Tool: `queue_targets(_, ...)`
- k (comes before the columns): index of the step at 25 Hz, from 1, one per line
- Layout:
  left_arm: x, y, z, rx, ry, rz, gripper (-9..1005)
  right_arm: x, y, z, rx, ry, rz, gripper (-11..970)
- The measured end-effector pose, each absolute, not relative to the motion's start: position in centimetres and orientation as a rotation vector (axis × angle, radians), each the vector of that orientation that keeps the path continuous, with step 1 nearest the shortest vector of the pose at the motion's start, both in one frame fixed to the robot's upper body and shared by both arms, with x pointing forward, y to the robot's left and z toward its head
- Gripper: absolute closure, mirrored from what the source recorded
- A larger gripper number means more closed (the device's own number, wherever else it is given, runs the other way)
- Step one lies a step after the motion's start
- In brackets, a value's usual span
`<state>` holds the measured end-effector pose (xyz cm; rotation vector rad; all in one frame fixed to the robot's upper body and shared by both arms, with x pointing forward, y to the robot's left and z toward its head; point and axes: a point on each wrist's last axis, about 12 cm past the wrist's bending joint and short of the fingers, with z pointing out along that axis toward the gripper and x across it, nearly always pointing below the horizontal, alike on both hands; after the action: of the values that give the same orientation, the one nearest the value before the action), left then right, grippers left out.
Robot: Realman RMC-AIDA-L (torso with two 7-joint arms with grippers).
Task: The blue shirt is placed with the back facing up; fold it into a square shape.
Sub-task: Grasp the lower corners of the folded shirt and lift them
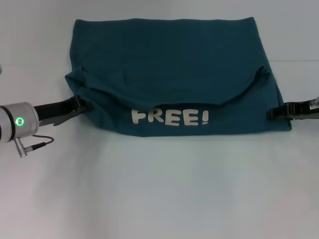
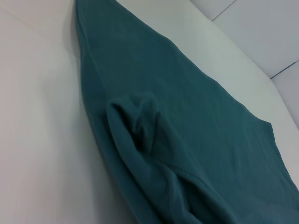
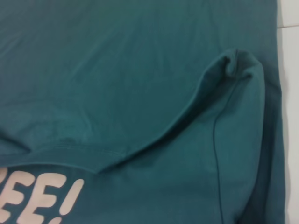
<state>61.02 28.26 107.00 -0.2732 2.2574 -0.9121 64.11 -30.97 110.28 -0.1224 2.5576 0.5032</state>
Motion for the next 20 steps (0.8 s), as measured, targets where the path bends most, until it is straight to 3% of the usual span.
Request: queue_targets(20, 61.1, 28.0, 107.0, -0.273, 2.254, -0.902, 994, 64.0, -29.7, 109.8, -0.126, 2.540, 0.526, 399)
